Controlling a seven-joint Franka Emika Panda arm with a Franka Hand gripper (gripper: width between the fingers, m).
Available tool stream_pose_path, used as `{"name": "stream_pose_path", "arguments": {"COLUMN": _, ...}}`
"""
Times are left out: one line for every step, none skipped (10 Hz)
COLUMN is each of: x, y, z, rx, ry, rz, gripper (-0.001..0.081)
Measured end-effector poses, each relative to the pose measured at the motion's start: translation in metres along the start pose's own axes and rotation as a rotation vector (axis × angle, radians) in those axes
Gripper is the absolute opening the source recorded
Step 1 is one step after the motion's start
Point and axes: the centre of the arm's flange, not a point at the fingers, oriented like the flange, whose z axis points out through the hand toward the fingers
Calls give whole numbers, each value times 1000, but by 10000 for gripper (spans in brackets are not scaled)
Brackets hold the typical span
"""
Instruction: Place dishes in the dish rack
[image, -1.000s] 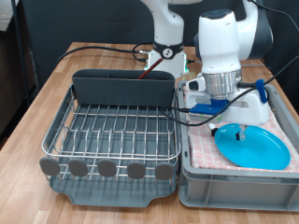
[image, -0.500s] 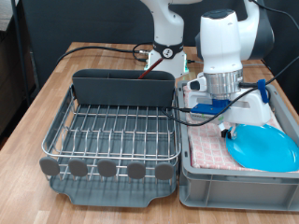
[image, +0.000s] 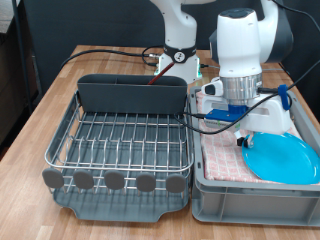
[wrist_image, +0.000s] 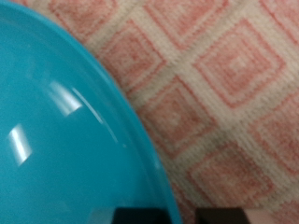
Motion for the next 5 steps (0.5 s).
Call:
{"name": "stream_pose_path", "arguments": {"x": -4, "y": -3, "z": -8, "rx": -19, "ry": 18, "rz": 3, "gripper": 76}}
{"name": "stream_pose_path", "arguments": {"x": -7, "y": -6, "z": -17, "rx": -31, "ry": 22, "rz": -2, "gripper": 76}}
{"name": "stream_pose_path", "arguments": {"x": -10, "y": -9, "z": -28, "rx": -51, "ry": 20, "rz": -10, "gripper": 35}}
{"name": "stream_pose_path", "arguments": {"x": -11, "y": -13, "z": -39, "rx": -78, "ry": 22, "rz": -13, "gripper": 35}}
{"name": "stream_pose_path", "arguments": {"x": -10, "y": -15, "z": -50, "rx": -98, "ry": 28, "rz": -13, "gripper": 29}}
